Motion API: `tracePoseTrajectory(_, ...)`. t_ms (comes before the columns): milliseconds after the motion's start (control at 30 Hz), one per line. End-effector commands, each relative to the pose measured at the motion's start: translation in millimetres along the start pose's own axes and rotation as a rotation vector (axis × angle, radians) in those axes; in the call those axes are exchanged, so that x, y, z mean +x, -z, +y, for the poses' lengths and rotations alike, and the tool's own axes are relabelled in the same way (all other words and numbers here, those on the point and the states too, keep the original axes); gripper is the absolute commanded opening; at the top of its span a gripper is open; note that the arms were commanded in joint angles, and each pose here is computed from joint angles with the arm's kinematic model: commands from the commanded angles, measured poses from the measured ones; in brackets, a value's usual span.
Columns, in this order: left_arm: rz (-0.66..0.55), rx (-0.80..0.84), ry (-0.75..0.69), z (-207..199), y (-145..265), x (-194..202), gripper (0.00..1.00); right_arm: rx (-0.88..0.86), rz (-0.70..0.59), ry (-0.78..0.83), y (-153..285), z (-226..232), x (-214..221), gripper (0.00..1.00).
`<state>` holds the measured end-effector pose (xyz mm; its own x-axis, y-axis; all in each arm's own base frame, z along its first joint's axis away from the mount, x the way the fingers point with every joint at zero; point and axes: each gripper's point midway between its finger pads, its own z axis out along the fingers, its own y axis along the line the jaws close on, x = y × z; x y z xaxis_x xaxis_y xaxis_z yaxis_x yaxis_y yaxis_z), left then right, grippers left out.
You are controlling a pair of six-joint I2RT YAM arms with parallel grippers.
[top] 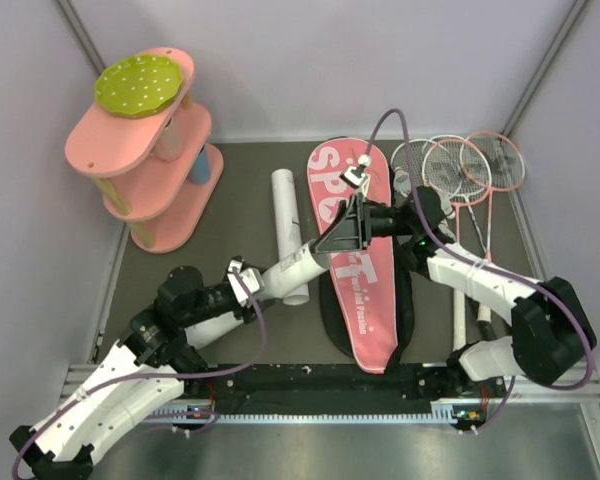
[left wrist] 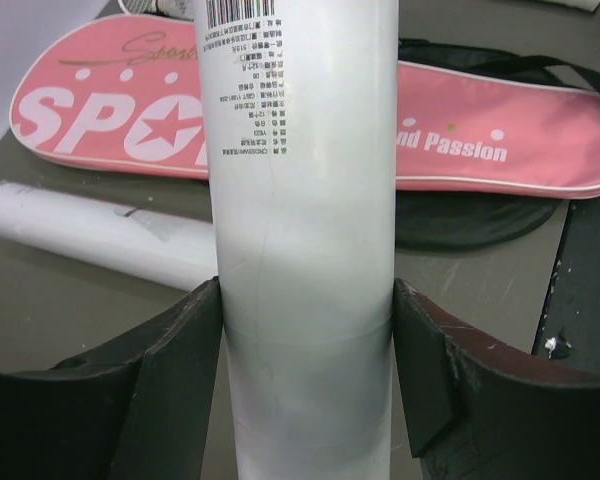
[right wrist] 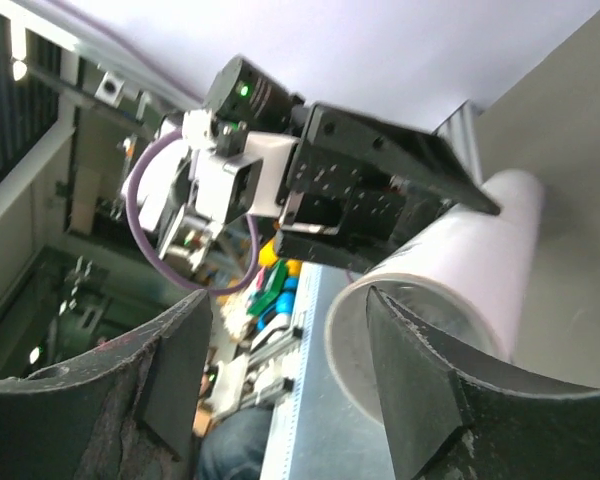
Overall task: Pack up the badminton gear
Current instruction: Close the lid on the shuttle tube, then place the shuttle tube at the center of the board.
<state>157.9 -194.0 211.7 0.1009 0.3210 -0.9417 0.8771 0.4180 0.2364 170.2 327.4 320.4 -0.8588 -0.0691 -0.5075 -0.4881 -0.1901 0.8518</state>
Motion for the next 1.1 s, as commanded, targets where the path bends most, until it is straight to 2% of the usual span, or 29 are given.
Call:
tracePoseTrajectory(0,-0.234,0.006,-0.088,5.5,-0.4,-64.5,0.00,0.083,-0.068,0.097,14.4,-6.4,-14.3,0.65)
tracePoseTrajectory(133,-0.249,-0.027,-0.060,10.1,3.5,-69.6,0.00,0.047,-0.041,0.087,3.5,-14.0,3.3,0.66)
tracePoseTrajectory(200,-0.257,-0.020,-0.064,8.1,2.3,-67.7,0.00,0.026,-0.038,0.028,1.0,-22.5,12.9,0.66)
tracePoseTrajectory(233,-0.264,-0.018,-0.070,8.0,1.6,-68.4,0.00,-0.005,-0.048,0.058,-0.3,-18.3,12.4,0.66)
tracePoseTrajectory(400,-0.280,-0.025,-0.065,9.7,1.2,-73.0,0.00,-0.064,-0.039,0.001,-10.3,-23.0,21.1,0.66)
tracePoseTrajectory(533,-0.272,-0.103,-0.047,25.2,0.6,-74.8,0.00,-0.102,-0.056,-0.012,-1.0,-22.6,15.1,0.66)
tracePoseTrajectory(567,-0.177,-0.184,-0.007,40.6,-3.2,-56.2,0.00,-0.081,-0.096,-0.009,12.0,-24.8,1.6,0.66)
tracePoseTrajectory(633,-0.074,-0.294,0.020,61.8,-1.8,-40.8,0.00,-0.040,-0.164,-0.027,33.8,-24.8,-15.5,0.68)
tracePoseTrajectory(667,0.070,-0.437,0.058,84.9,1.7,-10.3,0.00,0.033,-0.236,-0.072,55.9,-28.8,-33.0,0.70)
tracePoseTrajectory(733,0.190,-0.534,0.105,100.2,6.7,11.7,0.00,0.143,-0.292,-0.050,73.6,-42.0,-45.2,0.73)
tracePoseTrajectory(767,0.255,-0.557,0.126,103.4,4.7,26.3,0.00,0.192,-0.330,0.001,84.7,-33.5,-53.2,0.75)
tracePoseTrajectory(800,0.290,-0.596,0.153,109.1,9.2,35.9,0.00,0.336,-0.300,-0.064,93.8,-65.1,-40.2,0.77)
tracePoseTrajectory(833,0.315,-0.605,0.164,110.4,9.5,45.0,0.00,0.425,-0.338,-0.005,98.6,-62.2,-56.9,0.79)
tracePoseTrajectory(900,0.409,-0.646,0.192,120.6,14.5,69.3,0.00,0.639,-0.330,0.043,117.9,-79.1,-49.3,0.81)
tracePoseTrajectory(933,0.443,-0.664,0.205,126.6,17.5,74.9,0.00,0.662,-0.340,0.079,120.7,-75.4,-52.5,0.81)
tracePoseTrajectory(1067,0.729,-0.752,0.264,160.3,38.9,129.9,0.00,0.720,-0.320,0.131,128.1,-79.5,-41.7,0.82)
